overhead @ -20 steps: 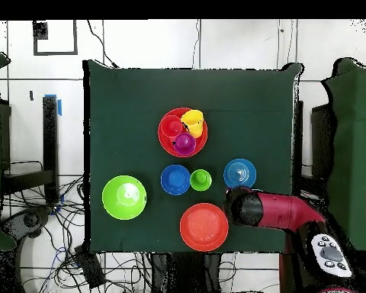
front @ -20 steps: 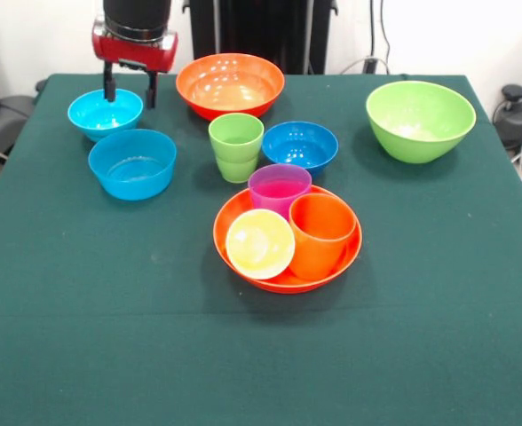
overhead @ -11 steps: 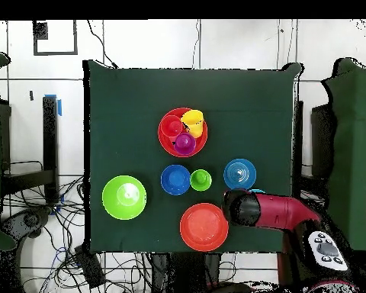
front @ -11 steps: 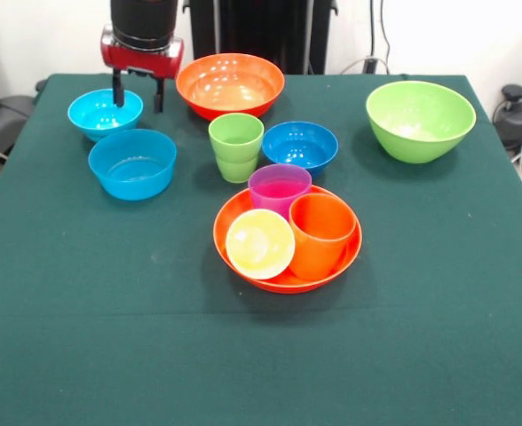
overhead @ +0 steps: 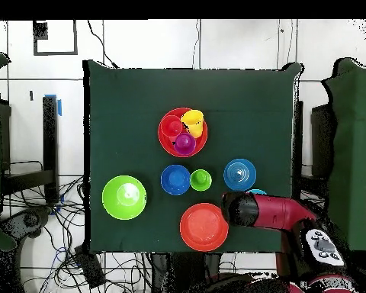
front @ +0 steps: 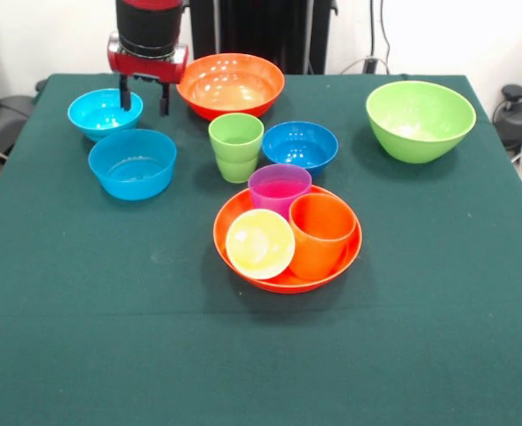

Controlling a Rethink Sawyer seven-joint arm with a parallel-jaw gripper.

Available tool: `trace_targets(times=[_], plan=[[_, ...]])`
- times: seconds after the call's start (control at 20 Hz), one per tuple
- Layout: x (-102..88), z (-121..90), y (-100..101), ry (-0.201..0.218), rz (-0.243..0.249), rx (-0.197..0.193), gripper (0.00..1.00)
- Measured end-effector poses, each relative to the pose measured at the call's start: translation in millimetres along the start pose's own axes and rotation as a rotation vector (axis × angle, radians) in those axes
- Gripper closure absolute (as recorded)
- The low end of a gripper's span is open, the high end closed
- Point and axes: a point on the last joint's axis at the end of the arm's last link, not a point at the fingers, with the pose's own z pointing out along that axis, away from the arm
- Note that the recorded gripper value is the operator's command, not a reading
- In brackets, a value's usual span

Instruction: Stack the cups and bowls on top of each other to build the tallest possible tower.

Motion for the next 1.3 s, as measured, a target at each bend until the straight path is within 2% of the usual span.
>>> trace_targets(times=[0.25, 0.8, 1.3], plan=[[-0.7, -1, -7, -0.001, 0.005, 0.015, 0.0], [-17.5, -8, -34, -0.032, 0.017, 0.086, 0.0], [-17.8, -6, -47, -0.035, 0.045, 0.085, 0.0]])
